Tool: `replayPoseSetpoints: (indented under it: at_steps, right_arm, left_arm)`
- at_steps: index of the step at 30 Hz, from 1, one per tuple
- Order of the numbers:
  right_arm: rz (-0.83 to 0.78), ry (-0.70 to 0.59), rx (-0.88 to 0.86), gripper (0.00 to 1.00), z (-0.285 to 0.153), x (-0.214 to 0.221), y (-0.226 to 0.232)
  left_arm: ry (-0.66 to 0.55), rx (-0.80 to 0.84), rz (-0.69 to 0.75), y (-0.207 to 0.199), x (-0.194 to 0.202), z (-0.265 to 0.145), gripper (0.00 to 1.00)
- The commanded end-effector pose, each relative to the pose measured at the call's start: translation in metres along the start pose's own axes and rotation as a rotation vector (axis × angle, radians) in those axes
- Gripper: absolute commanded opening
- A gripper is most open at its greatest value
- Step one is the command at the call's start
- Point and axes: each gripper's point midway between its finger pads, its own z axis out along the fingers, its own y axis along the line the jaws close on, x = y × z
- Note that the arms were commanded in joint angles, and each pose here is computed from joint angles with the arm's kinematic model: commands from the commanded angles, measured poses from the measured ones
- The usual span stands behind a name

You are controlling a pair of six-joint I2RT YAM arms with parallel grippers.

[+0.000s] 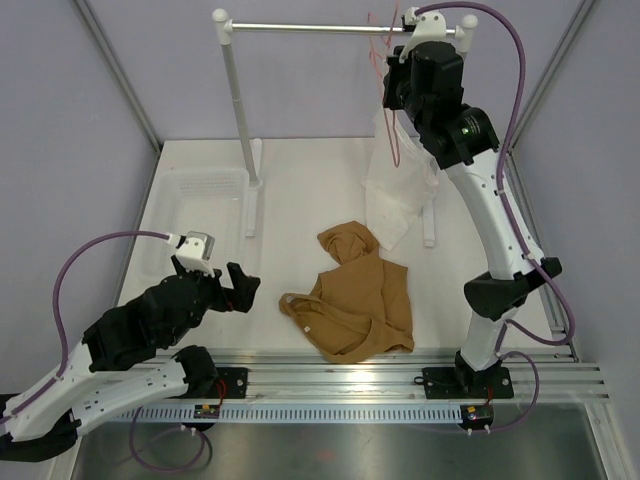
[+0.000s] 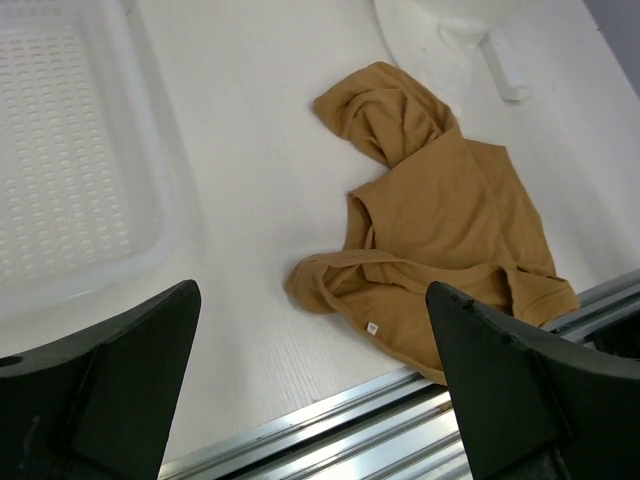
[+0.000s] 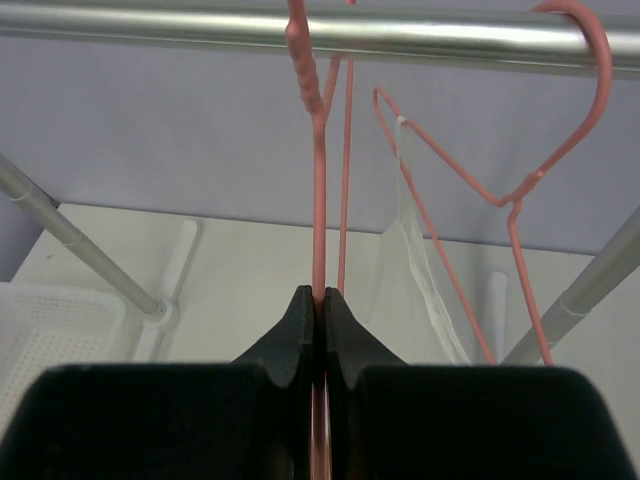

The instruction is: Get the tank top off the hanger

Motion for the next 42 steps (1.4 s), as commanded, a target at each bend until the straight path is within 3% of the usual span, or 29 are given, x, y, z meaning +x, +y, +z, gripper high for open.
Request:
replayPoseSetpoints:
  at_steps: [1, 7, 12, 19, 20, 23, 29, 30, 32, 33, 35, 39, 42]
  right_arm:
    - [-0.031, -0.033, 0.024, 0.00, 0.013, -0.017, -0.009]
    - [-0.033, 0.033, 0.001, 0.00, 0.045, 0.014, -0.001]
    - [-0.019, 0.037, -0.002, 0.01, 0.040, 0.021, -0.002]
    - [-0.001, -0.018, -0.003, 0.44, 0.007, -0.009, -0.009]
    - [0.000, -0.026, -0.007, 0.64, 0.001, -0.014, -0.009]
    - [0.018, -0.070, -0.050, 0.99, -0.032, -0.037, -0.009]
    - [0.072, -0.121, -0.216, 1.00, -0.121, -0.059, -0.002]
    - [0.088, -0.178, -0.276, 0.99, -0.157, -0.074, -0.001]
    - [0.117, -0.143, -0.309, 0.99, -0.173, -0.054, 0.000]
    - [0.132, -0.190, -0.365, 0.99, -0.210, -0.063, -0.001]
    - [0.156, -0.150, -0.397, 1.00, -0.222, -0.036, 0.000]
    - [0.152, -0.148, -0.649, 1.00, -0.286, -0.002, 0.021]
    - [0.142, -0.058, -0.776, 1.00, -0.301, 0.032, 0.036]
  left_arm:
    - [-0.056, -0.069, -0.029, 0.012, -0.011, -0.001, 0.99]
    - [-0.037, -0.064, -0.019, 0.010, -0.007, 0.002, 0.99]
    - [-0.011, -0.069, -0.009, 0.006, -0.005, 0.006, 0.99]
    - [0.089, -0.102, 0.028, -0.014, 0.000, 0.031, 0.99]
    - [0.093, -0.090, 0.030, -0.019, 0.000, 0.034, 0.99]
    - [0.100, -0.005, 0.029, -0.045, 0.000, 0.051, 0.99]
    - [0.196, 0.141, 0.070, -0.104, 0.022, 0.100, 0.99]
    - [0.205, 0.206, 0.058, -0.122, 0.023, 0.107, 0.99]
    - [0.229, 0.246, 0.066, -0.138, 0.030, 0.119, 0.99]
    - [0.277, 0.249, 0.086, -0.147, 0.047, 0.135, 0.99]
    - [0.302, 0.247, 0.106, -0.158, 0.053, 0.150, 0.99]
    - [0.376, 0.213, 0.153, -0.170, 0.087, 0.186, 0.99]
    - [0.423, 0.206, 0.168, -0.174, 0.117, 0.208, 0.99]
